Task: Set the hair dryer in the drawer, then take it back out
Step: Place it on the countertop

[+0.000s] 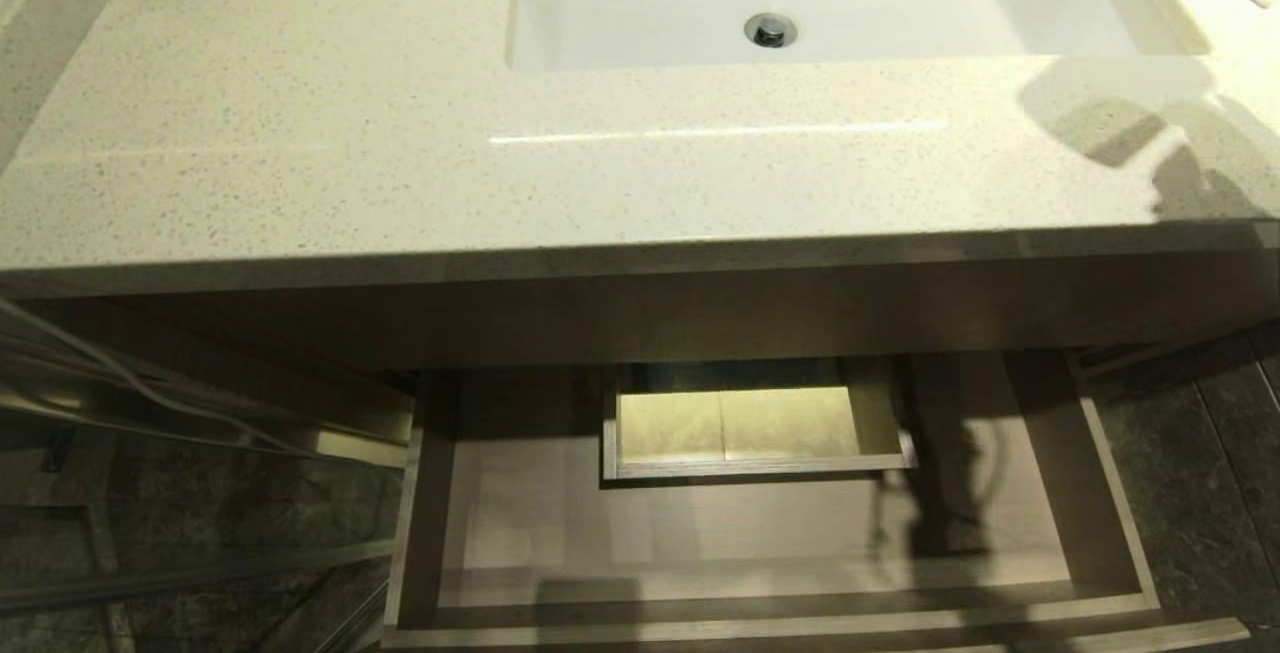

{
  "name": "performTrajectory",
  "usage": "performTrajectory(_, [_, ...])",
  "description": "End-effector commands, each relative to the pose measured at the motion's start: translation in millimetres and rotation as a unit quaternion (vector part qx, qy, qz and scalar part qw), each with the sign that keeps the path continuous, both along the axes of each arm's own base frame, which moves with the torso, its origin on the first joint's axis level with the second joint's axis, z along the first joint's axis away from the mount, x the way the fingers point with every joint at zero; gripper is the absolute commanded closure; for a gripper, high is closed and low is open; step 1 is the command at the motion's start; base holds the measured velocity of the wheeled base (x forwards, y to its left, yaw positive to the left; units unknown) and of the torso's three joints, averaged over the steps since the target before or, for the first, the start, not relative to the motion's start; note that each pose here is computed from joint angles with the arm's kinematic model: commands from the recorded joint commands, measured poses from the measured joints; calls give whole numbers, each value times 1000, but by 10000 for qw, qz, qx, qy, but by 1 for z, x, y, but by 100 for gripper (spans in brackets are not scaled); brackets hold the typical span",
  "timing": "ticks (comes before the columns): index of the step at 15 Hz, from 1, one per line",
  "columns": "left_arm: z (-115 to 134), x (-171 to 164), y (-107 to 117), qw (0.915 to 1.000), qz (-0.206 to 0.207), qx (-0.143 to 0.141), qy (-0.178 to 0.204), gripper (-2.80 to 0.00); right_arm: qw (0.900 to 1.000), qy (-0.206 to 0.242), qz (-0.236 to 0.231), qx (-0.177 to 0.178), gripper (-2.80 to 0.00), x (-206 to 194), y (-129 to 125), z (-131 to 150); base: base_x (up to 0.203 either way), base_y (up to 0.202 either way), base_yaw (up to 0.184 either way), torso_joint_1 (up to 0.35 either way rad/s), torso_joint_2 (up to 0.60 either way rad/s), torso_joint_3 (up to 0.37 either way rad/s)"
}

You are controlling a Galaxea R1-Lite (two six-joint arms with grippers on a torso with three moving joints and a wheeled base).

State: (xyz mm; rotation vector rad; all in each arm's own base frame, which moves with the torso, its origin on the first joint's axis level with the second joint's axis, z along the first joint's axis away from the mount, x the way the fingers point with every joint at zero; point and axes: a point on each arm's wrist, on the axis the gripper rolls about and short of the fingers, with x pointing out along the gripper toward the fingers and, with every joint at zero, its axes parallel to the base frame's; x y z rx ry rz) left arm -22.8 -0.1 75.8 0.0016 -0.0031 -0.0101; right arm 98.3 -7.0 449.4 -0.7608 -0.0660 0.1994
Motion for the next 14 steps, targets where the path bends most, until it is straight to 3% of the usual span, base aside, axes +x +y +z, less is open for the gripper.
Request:
performTrajectory(1, [0,0,0,10000,-3,0,8,0,9919,728,1035,93,0,16,2,-16,0,0,0,23,-21,28])
performTrajectory(3, [0,0,0,10000,-3,0,8,0,9788,1212,1654,-26,0,20,4,-30,0,0,0,0,0,0])
performTrajectory(5, [0,0,0,10000,-3,0,6,0,9677,1282,2141,-365,0,25,4,-37,0,0,0,0,0,0])
performTrajectory(7, [0,0,0,10000,0,0,8,0,9692,1346,2026,-376,0,27,3,-38,0,0,0,0,0,0])
performTrajectory(12, [0,0,0,10000,-3,0,6,0,9776,1299,1503,690,0,41,16,-24,0,0,0,0,0,0])
performTrajectory(14, [0,0,0,10000,4,0,8,0,9758,968,1709,959,0,50,32,-15,0,0,0,0,0,0])
